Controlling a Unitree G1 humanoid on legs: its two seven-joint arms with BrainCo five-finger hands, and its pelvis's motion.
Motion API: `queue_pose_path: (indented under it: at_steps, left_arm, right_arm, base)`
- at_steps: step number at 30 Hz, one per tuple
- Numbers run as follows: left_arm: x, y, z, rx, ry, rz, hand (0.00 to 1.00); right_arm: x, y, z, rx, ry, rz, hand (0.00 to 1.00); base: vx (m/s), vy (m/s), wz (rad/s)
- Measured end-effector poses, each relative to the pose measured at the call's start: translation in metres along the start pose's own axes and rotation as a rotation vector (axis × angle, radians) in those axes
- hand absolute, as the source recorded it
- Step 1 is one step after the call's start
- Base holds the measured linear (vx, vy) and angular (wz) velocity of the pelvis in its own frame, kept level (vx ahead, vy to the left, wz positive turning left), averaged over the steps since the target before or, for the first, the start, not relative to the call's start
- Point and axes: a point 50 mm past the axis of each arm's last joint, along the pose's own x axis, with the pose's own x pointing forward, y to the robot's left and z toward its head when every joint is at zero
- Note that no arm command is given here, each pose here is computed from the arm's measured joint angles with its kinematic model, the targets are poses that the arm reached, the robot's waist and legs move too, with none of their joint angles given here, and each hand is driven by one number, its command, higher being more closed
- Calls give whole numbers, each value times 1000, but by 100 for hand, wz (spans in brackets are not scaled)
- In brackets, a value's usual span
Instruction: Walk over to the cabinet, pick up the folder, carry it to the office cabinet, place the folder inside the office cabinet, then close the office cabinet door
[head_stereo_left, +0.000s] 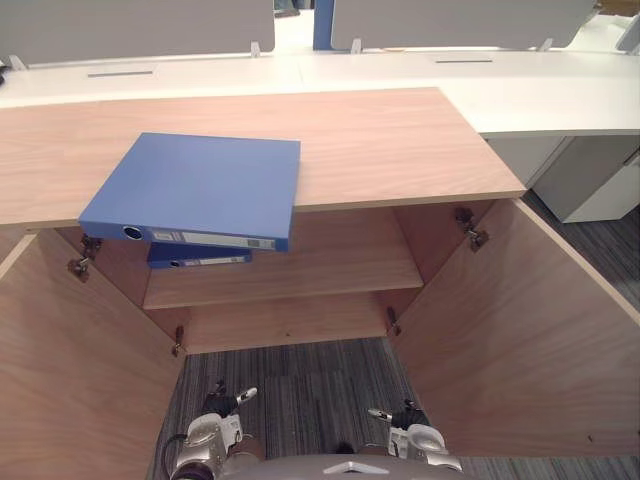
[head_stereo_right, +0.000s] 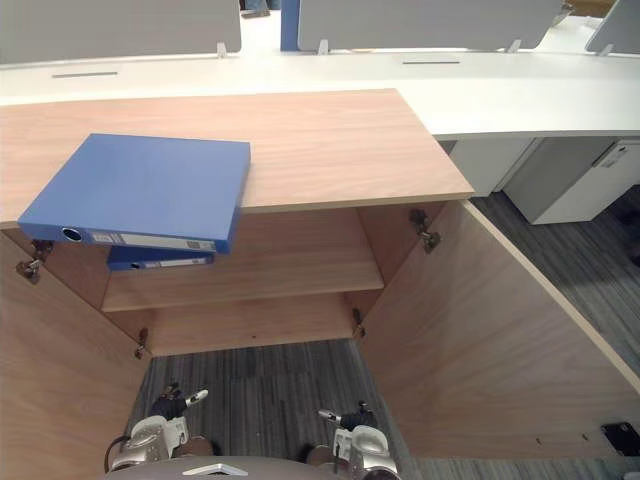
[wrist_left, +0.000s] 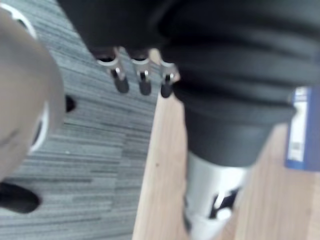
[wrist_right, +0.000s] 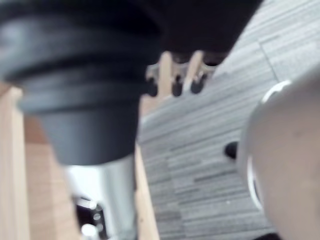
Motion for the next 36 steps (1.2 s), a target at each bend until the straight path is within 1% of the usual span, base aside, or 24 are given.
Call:
queue_pose_path:
  at_steps: [8,12,14,19,22,25,26,27,28,30,31,32,33,34,35,36]
  left_arm:
    - [-1,5,-9,64,48,-1,0]
    - [-3,13,-17,66,66,21,0]
    - [-5,15,-20,65,68,34,0]
    - [-7,30,-23,73,62,106,0]
    - [-8,43,-13,79,14,169,0]
    - [-9,60,14,68,-111,246,0]
    - [-10,70,28,71,-168,285,0]
    - [-14,80,44,83,-237,322,0]
    - [-16,85,52,86,-273,341,0]
    - [-29,96,82,122,-429,398,0]
    - [-31,97,85,128,-446,404,0]
    - [-44,101,101,158,-548,430,0]
    - [-58,98,116,177,-648,443,0]
    - [-66,94,123,187,-704,441,0]
    - [-83,85,135,244,-812,429,0]
    - [-91,81,139,267,-858,423,0]
  right_arm:
    - [-1,-3,-9,35,30,-12,0]
    - [-1,-7,-12,25,41,-22,0]
    - [-1,-14,-17,27,61,-42,0]
    - [-1,-21,-21,13,72,-61,0]
    - [-1,-21,-20,9,66,-64,0]
    - [0,-22,-18,-11,55,-64,0]
    - [0,-22,-16,-29,47,-64,0]
    - [0,-21,-16,-33,43,-64,0]
    - [0,-21,-16,-35,43,-64,0]
    - [0,-24,-16,-74,37,-64,0]
    - [0,-24,-16,-75,37,-65,0]
    - [0,-24,-16,-85,33,-65,0]
    - [-1,-23,-16,-97,27,-66,0]
    - [-1,-23,-17,-97,26,-72,0]
    - [-3,-24,-18,-100,23,-76,0]
    - [-3,-25,-19,-100,20,-79,0]
  base:
    - [146,64,-5]
    - [89,9,10]
    - [64,7,21]
    - [27,13,15]
    - [-44,1,16]
    - [-90,-5,12]
    - [-116,-15,13]
    - [-126,-13,11]
    - [-148,-19,10]
    - [-167,-19,10]
    - [-185,-17,2]
    - [-190,-19,2]
    - [-223,-23,7]
    - [-176,-14,22]
    - [-180,-9,20]
    - [-182,0,18]
